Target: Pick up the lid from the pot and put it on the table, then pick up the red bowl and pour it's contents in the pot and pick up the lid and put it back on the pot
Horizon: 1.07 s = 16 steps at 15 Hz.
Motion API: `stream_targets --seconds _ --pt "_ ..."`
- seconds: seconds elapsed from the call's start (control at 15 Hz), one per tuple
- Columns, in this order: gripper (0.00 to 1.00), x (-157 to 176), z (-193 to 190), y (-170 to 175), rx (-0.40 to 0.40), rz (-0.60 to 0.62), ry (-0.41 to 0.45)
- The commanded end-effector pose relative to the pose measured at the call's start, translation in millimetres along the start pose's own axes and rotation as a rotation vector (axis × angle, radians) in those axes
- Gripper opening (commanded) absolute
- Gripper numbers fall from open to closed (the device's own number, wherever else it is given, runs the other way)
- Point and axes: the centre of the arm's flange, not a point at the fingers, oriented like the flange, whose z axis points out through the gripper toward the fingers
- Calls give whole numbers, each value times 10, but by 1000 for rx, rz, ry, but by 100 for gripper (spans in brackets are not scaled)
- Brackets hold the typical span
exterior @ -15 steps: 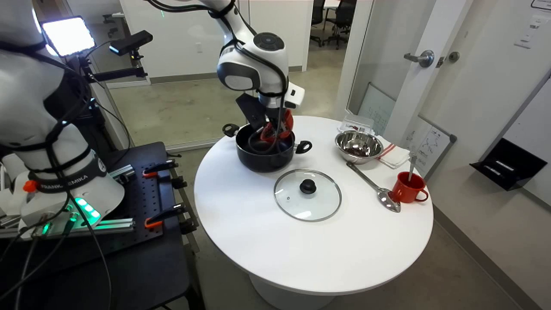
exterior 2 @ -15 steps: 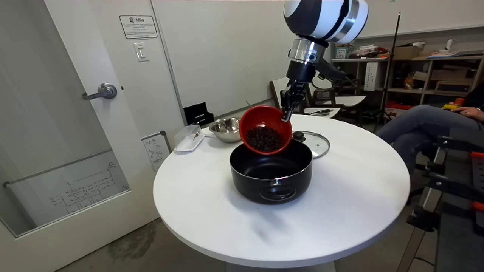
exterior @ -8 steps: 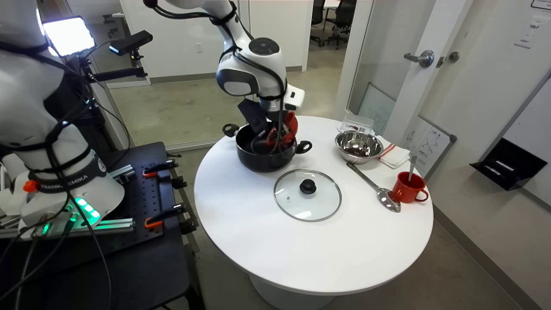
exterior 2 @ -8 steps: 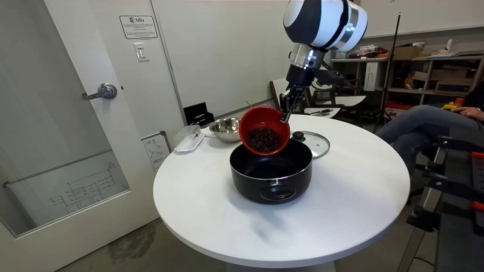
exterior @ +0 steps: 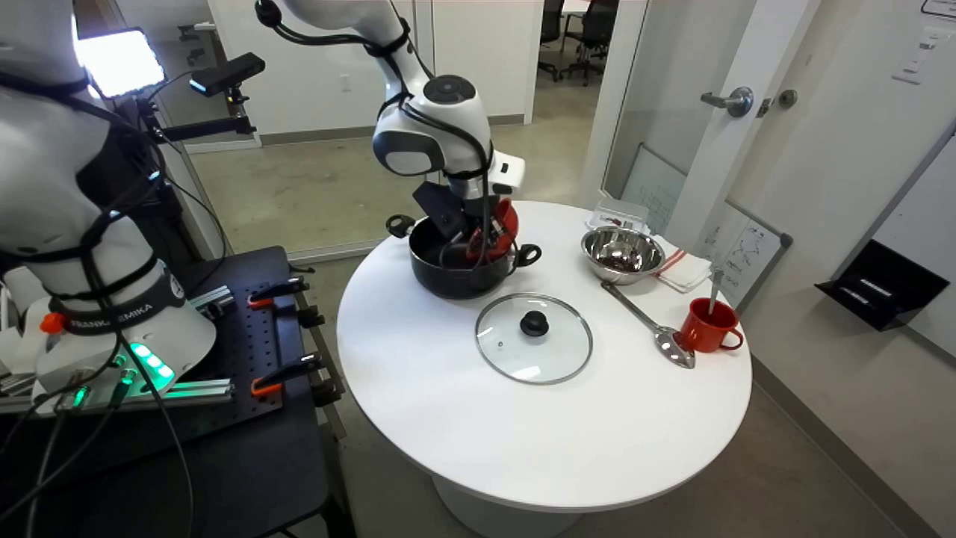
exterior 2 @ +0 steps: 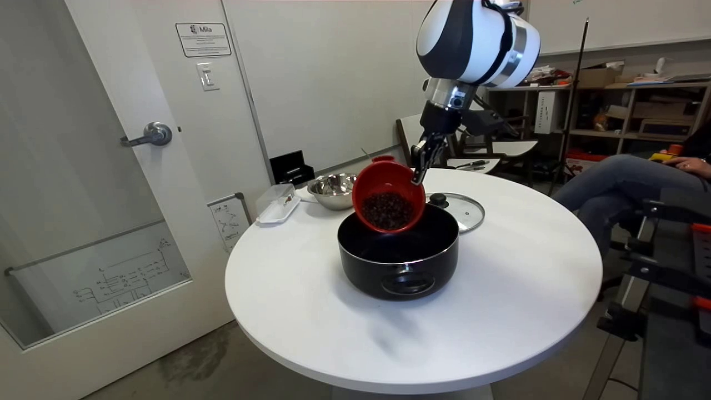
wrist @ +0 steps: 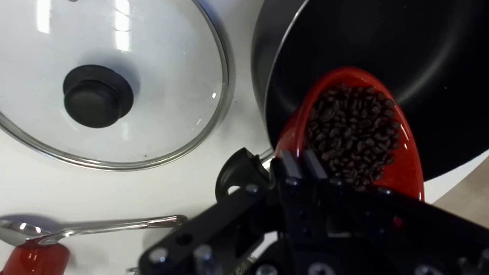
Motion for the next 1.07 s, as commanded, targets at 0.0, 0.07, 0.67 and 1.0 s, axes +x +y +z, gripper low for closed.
stream_targets --seconds 0.0,0.07,0.67,1.0 --pt "2 -3 11 -100 -27 -61 40" --pt "2 -6 20 -123 -33 -74 46" --pt "2 -112 40 -295 -116 -173 129" --pt "2 -174 -60 -383 -175 -216 202"
